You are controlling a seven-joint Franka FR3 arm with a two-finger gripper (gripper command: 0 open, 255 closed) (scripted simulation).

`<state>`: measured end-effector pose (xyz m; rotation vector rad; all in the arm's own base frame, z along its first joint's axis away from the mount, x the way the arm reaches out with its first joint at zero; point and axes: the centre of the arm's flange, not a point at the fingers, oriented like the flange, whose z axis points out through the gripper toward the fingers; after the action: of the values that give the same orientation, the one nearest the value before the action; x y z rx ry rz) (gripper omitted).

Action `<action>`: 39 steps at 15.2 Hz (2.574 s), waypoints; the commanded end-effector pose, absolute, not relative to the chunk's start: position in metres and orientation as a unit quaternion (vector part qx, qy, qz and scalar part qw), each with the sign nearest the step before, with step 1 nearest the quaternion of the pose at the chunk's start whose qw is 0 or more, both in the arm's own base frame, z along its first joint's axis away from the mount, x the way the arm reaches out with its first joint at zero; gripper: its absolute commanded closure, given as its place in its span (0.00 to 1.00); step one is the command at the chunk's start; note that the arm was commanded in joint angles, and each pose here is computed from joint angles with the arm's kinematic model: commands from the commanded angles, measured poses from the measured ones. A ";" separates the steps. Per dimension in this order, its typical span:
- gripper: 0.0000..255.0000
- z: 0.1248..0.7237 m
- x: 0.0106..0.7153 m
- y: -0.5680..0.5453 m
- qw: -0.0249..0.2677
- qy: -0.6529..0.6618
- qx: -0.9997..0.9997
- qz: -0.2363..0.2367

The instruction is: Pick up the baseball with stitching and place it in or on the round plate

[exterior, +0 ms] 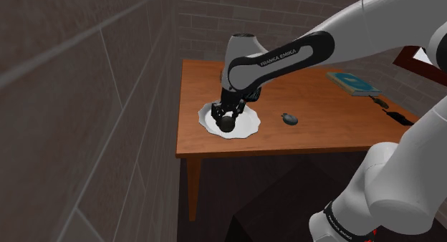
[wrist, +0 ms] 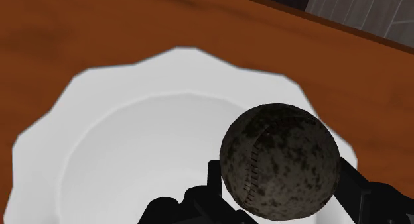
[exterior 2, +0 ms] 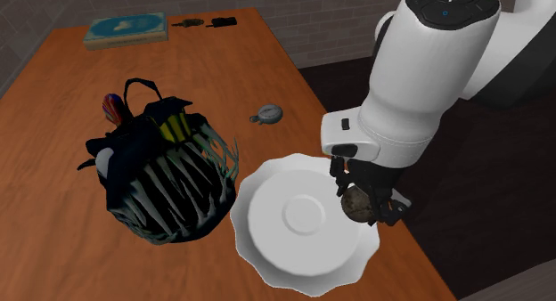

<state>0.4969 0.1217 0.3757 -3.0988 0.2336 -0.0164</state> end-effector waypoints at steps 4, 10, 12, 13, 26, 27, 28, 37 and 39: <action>1.00 0.402 0.497 0.122 0.017 0.075 -0.997 -0.005; 1.00 0.434 0.497 0.122 0.017 0.075 -0.997 -0.005; 1.00 0.444 0.497 0.122 0.017 0.075 -0.997 -0.005; 1.00 0.446 0.497 0.122 0.017 0.075 -0.997 -0.005; 1.00 0.423 0.556 0.045 0.017 0.075 -0.997 -0.005; 1.00 0.418 0.556 0.045 0.017 0.075 -0.997 -0.005; 1.00 0.413 0.556 0.045 0.017 0.075 -0.997 -0.005; 1.00 0.376 0.556 0.045 0.017 0.075 -0.997 -0.005; 1.00 0.376 0.556 0.045 0.017 0.075 -0.997 -0.005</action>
<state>0.5561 0.0453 0.3763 -3.0990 0.2335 -0.0156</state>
